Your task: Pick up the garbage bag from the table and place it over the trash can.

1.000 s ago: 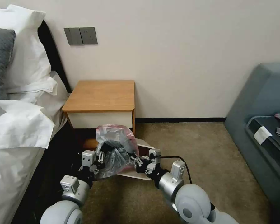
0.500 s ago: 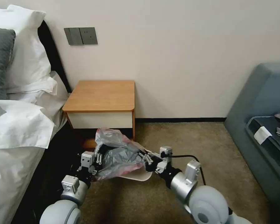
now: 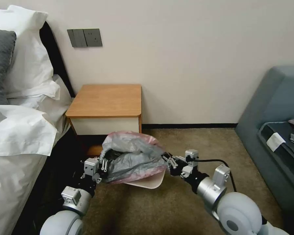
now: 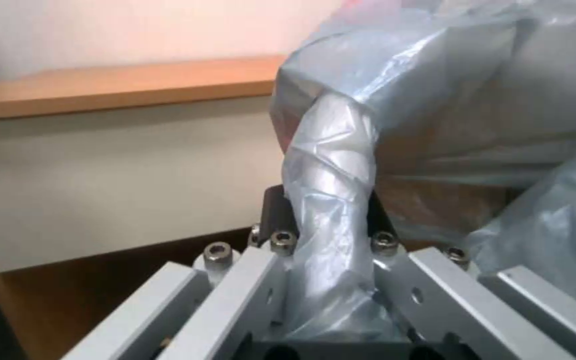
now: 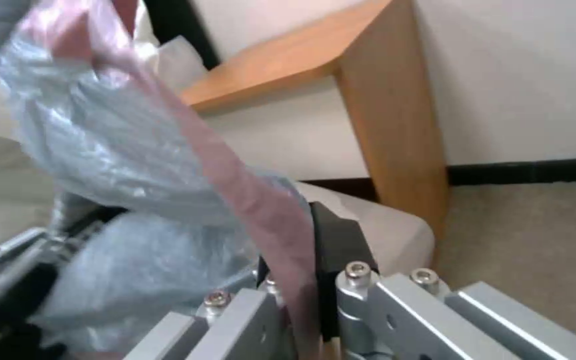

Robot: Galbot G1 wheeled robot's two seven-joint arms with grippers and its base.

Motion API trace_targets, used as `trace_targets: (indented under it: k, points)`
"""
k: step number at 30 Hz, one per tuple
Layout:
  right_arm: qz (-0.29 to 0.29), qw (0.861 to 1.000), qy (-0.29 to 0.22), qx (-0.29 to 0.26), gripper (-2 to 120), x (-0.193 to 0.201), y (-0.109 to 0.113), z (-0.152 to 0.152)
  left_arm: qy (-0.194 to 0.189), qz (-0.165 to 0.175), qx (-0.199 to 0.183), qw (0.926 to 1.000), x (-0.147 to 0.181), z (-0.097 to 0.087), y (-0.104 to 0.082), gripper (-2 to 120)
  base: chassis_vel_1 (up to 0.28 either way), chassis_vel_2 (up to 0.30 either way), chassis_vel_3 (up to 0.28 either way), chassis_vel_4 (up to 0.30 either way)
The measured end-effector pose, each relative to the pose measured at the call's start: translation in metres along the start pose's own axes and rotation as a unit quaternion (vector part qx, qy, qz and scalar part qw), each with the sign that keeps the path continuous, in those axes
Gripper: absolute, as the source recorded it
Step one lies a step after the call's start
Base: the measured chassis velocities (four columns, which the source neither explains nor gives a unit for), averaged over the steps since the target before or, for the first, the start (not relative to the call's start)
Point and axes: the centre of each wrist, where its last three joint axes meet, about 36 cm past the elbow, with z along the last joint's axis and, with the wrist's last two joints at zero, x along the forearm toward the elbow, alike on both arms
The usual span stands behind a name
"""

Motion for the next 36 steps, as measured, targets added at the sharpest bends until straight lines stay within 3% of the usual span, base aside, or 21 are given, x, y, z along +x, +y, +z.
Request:
trace_targets:
  k: [8,24,31,36]
  points:
    - [0.022,0.999,0.015,0.024,1,0.008,-0.019,-0.001,-0.024,0.014,0.027,0.9992,0.001,0.0,0.001,3,0.0,0.0,0.0,0.0]
    - [0.002,0.995,0.058,0.087,59,0.028,-0.051,-0.012,-0.035,0.017,0.08,0.996,-0.002,-0.003,0.001,3,0.0,0.0,0.0,0.0]
    - [-0.021,0.994,0.036,0.105,84,0.029,-0.063,-0.027,-0.034,0.019,0.087,0.9954,-0.005,-0.008,0.003,3,0.0,0.0,0.0,0.0]
    - [-0.029,0.993,0.011,0.117,99,0.03,-0.06,-0.033,-0.02,0.016,0.084,0.9961,-0.006,0.0,0.006,3,0.0,0.0,0.0,0.0]
